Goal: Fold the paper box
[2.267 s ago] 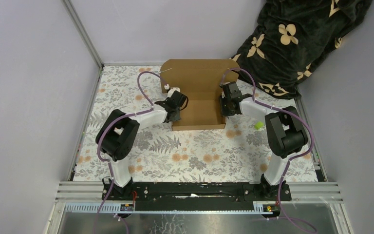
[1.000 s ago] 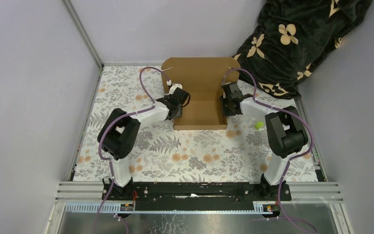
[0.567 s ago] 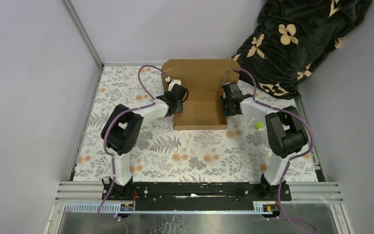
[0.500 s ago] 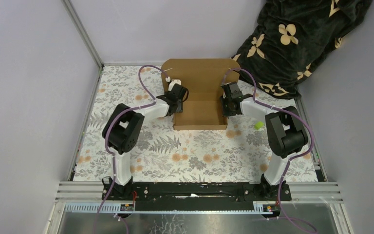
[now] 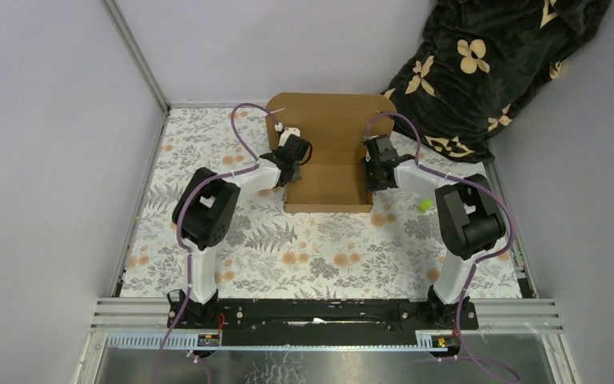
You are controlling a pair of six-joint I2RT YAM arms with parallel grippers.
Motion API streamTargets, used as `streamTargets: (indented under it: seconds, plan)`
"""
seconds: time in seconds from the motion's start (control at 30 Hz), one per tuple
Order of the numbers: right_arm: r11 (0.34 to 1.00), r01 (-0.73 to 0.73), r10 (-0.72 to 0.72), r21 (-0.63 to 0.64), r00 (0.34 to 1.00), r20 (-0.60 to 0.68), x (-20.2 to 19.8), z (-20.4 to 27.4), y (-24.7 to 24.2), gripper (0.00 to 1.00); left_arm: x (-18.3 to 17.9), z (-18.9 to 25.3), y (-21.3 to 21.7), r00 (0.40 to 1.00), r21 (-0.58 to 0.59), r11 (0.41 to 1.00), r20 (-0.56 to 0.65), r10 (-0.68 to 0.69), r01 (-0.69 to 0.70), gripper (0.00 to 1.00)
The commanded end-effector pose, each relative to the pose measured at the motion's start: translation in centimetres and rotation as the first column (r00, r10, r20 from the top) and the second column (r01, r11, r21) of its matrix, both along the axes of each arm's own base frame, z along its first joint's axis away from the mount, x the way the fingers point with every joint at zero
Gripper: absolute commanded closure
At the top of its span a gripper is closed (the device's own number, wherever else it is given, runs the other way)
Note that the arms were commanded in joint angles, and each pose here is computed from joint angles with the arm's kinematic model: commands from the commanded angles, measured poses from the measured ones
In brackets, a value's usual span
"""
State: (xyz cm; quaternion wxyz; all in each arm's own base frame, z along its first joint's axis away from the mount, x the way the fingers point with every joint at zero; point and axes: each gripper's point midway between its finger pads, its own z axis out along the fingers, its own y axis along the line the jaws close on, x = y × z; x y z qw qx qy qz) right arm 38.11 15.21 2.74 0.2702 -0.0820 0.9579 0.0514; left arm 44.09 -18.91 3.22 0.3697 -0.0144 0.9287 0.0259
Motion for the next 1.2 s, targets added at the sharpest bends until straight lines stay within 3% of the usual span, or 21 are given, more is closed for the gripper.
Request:
streamTargets:
  seconds: [0.0, 0.53, 1.0, 1.17]
  plan:
    - [1.0, -0.013, 0.013, -0.011, 1.0, 0.011, 0.2, 0.6, -0.2, 0.76, 0.7, 1.1, 1.9, 0.999, 0.106, 0.994, 0.028, 0.038, -0.04, 0.85]
    - [1.0, -0.002, 0.002, -0.026, 1.0, 0.018, -0.6, 1.9, -0.8, 0.76, -1.8, -1.2, 3.8, 0.997, 0.394, 0.917, -0.022, 0.071, -0.056, 0.85]
    - [1.0, -0.002, 0.002, -0.013, 1.0, 0.025, -0.8, 2.7, -0.8, 0.76, -4.1, -3.1, 4.5, 0.994, 0.454, 0.889, -0.052, 0.095, -0.061, 0.79]
    - [1.0, -0.003, 0.003, -0.015, 1.0, 0.021, -0.9, 2.7, -0.8, 0.76, -3.8, -2.6, 4.1, 0.995, 0.424, 0.903, -0.038, 0.09, -0.065, 0.66]
